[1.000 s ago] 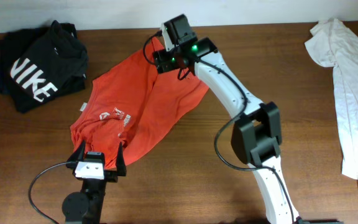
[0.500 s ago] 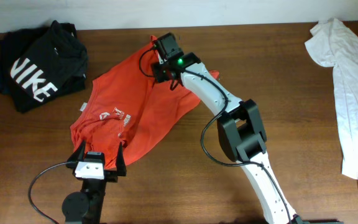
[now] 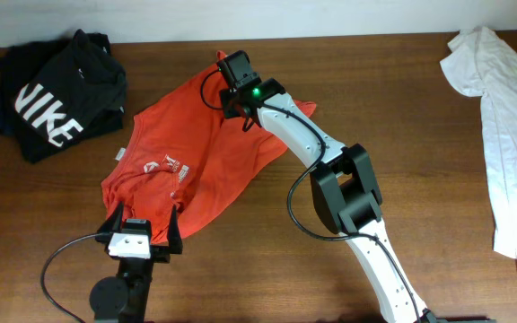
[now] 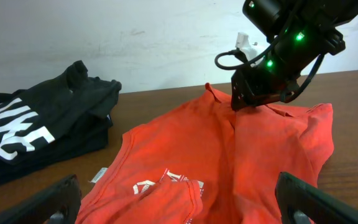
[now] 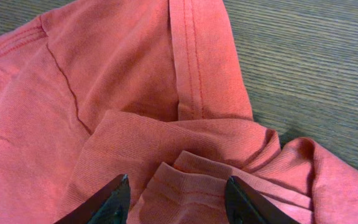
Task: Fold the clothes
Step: 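Drag the red t-shirt leftward onto the table center, then pull the shirt hem rightward with the right gripper to spread it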
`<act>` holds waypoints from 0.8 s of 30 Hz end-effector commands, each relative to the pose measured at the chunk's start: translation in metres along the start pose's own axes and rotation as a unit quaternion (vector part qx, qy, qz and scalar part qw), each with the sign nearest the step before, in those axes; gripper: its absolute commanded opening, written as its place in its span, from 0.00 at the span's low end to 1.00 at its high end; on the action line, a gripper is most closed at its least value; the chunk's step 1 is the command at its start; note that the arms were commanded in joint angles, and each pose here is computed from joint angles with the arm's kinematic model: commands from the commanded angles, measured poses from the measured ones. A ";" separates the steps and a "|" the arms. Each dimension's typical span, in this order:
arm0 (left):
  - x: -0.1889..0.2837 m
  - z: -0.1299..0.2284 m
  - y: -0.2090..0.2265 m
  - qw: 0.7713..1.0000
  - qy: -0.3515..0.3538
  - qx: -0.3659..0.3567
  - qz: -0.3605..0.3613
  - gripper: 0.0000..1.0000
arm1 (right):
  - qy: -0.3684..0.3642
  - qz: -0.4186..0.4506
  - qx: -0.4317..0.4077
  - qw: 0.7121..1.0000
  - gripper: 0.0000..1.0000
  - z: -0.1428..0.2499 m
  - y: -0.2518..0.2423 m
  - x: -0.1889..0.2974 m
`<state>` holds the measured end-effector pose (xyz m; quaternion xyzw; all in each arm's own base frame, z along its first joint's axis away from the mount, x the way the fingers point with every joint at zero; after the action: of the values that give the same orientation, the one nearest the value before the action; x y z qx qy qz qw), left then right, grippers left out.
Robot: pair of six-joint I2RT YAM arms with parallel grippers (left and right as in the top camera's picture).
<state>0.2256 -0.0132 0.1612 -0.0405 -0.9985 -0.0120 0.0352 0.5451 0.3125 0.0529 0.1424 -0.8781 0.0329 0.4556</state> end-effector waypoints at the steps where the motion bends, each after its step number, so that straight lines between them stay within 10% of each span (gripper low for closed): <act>1: 0.000 0.002 0.001 1.000 0.001 -0.004 -0.004 0.99 | -0.004 -0.007 -0.022 1.000 0.53 -0.003 0.003 -0.003; 7: 0.000 0.002 0.001 1.000 0.001 -0.004 -0.004 0.99 | 0.002 -0.004 -0.033 0.999 0.04 0.004 0.002 -0.008; 14: 0.000 0.002 0.001 1.000 0.001 -0.004 -0.004 0.99 | 0.017 0.048 -0.044 0.998 0.04 -0.022 -0.032 0.077; 24: 0.000 0.002 0.001 1.000 0.001 -0.004 -0.004 0.99 | 0.110 0.266 -0.158 0.945 0.04 0.030 -0.161 0.323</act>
<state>0.2256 -0.0132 0.1613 -0.0405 -0.9985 -0.0120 0.0350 0.4101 0.1195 0.2577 -0.1085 -0.8236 0.0719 0.5520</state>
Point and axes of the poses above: each gripper's point midway between its finger pads, its own x axis back along the fingers, its own y axis along the line the jaws close on, z = x × y, the point moved 2 cm from there along x, back along the fingers, and after that the axes turned 2 degrees about x, right-handed, at the moved point
